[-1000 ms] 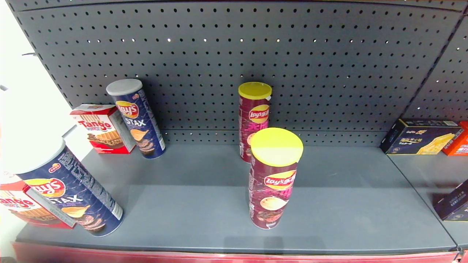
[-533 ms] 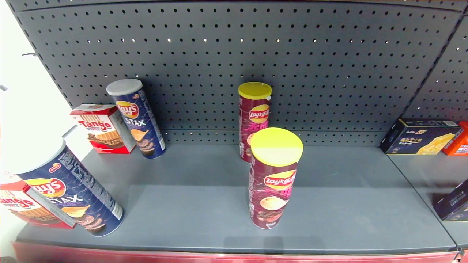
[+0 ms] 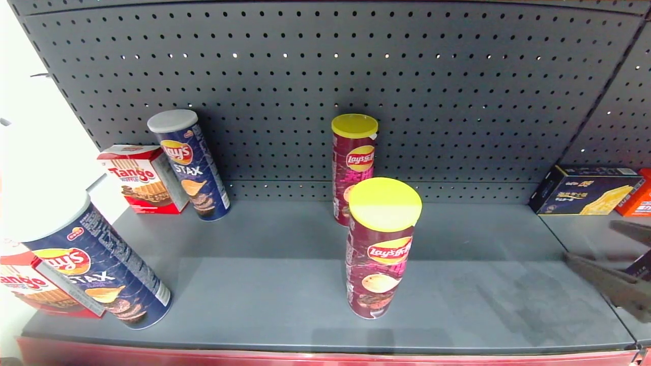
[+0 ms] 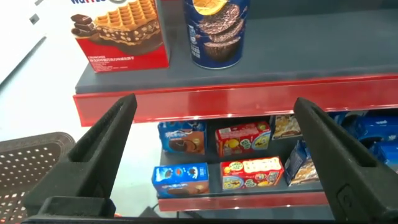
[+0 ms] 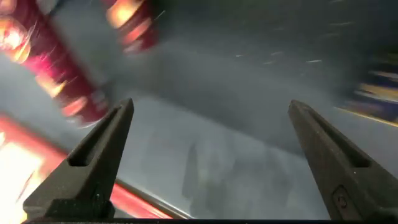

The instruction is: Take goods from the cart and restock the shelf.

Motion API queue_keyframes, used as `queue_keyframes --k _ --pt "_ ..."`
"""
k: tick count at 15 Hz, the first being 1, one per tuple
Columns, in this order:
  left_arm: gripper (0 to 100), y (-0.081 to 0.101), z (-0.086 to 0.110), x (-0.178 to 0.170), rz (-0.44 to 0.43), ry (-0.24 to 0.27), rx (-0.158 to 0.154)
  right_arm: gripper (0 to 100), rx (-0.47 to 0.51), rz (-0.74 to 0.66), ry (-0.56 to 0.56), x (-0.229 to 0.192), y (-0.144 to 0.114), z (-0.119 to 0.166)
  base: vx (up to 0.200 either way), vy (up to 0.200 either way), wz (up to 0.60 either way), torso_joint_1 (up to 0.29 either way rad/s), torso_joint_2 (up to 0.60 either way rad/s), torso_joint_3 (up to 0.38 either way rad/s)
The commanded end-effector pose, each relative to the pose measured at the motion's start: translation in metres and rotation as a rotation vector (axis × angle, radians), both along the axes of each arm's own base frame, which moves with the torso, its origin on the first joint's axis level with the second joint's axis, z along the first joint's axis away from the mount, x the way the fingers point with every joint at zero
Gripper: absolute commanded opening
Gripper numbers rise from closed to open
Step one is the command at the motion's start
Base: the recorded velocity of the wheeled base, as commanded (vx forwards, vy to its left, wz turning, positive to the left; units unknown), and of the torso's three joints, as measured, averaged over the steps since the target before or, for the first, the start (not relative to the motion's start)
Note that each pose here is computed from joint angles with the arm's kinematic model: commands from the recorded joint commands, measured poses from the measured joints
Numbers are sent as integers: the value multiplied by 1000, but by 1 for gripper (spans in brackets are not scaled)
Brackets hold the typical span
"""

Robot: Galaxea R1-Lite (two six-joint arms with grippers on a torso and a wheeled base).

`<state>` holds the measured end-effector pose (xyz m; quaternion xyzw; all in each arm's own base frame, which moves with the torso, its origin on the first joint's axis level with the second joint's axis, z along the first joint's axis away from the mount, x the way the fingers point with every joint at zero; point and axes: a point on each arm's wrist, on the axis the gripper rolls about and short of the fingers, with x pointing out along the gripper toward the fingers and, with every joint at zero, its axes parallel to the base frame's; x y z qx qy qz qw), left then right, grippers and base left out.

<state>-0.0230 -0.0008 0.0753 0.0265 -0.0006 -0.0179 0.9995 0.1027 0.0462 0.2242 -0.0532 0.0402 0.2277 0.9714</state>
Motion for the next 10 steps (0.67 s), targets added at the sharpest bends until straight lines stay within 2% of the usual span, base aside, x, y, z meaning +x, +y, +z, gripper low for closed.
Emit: queue_keyframes --k 1,2,5,10 --pt "100 0 0 0 0 1 -18 100 -81 147 136 38 43 -17 0 0 0 0 0 0" --pt "100 0 0 0 -1 1 -28 100 -99 189 165 41 54 -24 0 0 0 0 0 0" --pt "100 0 0 0 -3 1 -25 100 -112 203 182 51 65 -31 0 0 0 0 0 0" --pt "100 0 0 0 -4 1 15 100 -124 232 191 69 86 -27 0 0 0 0 0 0"
